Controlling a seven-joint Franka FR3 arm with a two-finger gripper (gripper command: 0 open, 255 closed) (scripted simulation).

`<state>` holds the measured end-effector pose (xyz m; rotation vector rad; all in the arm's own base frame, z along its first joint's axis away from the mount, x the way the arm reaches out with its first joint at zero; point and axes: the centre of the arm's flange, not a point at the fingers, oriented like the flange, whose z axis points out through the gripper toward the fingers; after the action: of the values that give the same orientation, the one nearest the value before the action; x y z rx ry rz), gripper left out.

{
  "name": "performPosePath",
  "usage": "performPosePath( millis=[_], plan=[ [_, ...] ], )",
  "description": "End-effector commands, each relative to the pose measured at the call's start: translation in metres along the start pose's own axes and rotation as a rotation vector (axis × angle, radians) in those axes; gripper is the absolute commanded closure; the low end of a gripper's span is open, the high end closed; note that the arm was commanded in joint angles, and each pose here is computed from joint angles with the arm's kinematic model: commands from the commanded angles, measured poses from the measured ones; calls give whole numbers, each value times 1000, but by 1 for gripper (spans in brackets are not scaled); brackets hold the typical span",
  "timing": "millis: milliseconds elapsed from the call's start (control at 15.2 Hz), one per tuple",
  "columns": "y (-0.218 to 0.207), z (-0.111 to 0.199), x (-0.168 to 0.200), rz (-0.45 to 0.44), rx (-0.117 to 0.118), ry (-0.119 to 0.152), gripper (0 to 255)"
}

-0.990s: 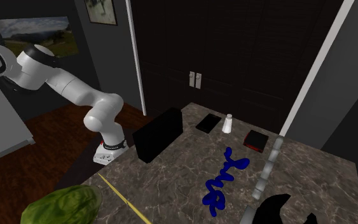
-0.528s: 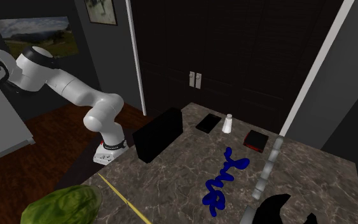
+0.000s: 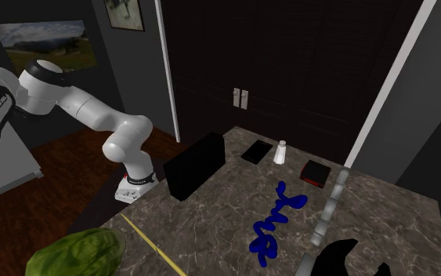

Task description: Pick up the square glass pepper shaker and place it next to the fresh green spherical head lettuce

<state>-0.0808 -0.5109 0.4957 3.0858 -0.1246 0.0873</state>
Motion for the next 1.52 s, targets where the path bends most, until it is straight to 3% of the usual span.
performPosePath(
  millis=[0, 660, 1188, 1254, 1452],
  plan=[
    [-1, 12, 0, 0, 0, 0, 255],
    [-4, 64, -3, 0, 0, 0, 255],
    [-4, 64, -3, 0, 0, 0, 255],
    [-4, 64, -3, 0, 0, 0, 0],
    [-4, 64, -3, 0, 0, 0, 0]
  ],
)
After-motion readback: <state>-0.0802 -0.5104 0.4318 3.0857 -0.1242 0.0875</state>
